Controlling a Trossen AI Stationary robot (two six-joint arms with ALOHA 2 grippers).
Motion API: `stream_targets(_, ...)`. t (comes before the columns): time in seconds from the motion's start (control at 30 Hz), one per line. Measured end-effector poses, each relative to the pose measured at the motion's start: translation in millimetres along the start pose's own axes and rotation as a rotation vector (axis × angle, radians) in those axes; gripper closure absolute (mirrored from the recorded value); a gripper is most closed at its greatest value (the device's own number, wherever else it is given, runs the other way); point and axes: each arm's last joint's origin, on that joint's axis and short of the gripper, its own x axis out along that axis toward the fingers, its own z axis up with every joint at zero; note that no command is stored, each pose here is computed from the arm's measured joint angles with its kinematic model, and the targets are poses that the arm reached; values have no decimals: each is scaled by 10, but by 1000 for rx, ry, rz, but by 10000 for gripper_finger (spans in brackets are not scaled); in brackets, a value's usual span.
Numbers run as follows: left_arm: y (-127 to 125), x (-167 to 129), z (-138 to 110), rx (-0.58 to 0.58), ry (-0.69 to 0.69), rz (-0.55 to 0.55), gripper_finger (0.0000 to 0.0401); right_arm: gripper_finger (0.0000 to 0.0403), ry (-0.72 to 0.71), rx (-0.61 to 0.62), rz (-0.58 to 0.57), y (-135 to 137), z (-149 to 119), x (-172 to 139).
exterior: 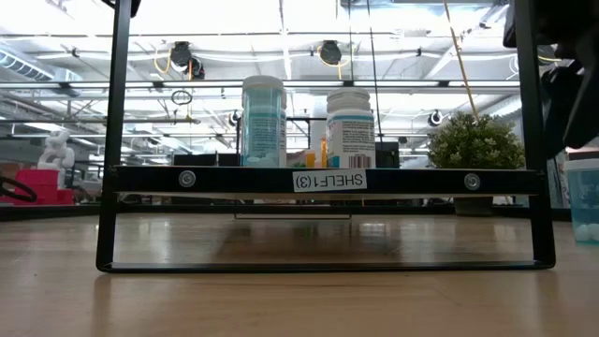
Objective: Pick and place medicine bottles onto shelf by color
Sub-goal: Put the blue medicine bottle on the shelf
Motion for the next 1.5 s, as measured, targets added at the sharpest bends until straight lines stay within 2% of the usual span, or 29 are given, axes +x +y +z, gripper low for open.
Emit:
stream_targets(0.33, -110, 120, -70, 16, 17, 1, 268, 167, 20, 12, 39, -4, -38, 57)
stream_targets(1.0, -119, 142, -77, 0, 16, 2, 268, 167, -1, 48, 102, 54, -5, 53)
stream_targets(1.5, -118, 142, -77, 0, 16, 2, 268, 168, 33, 41, 70, 78, -42, 154)
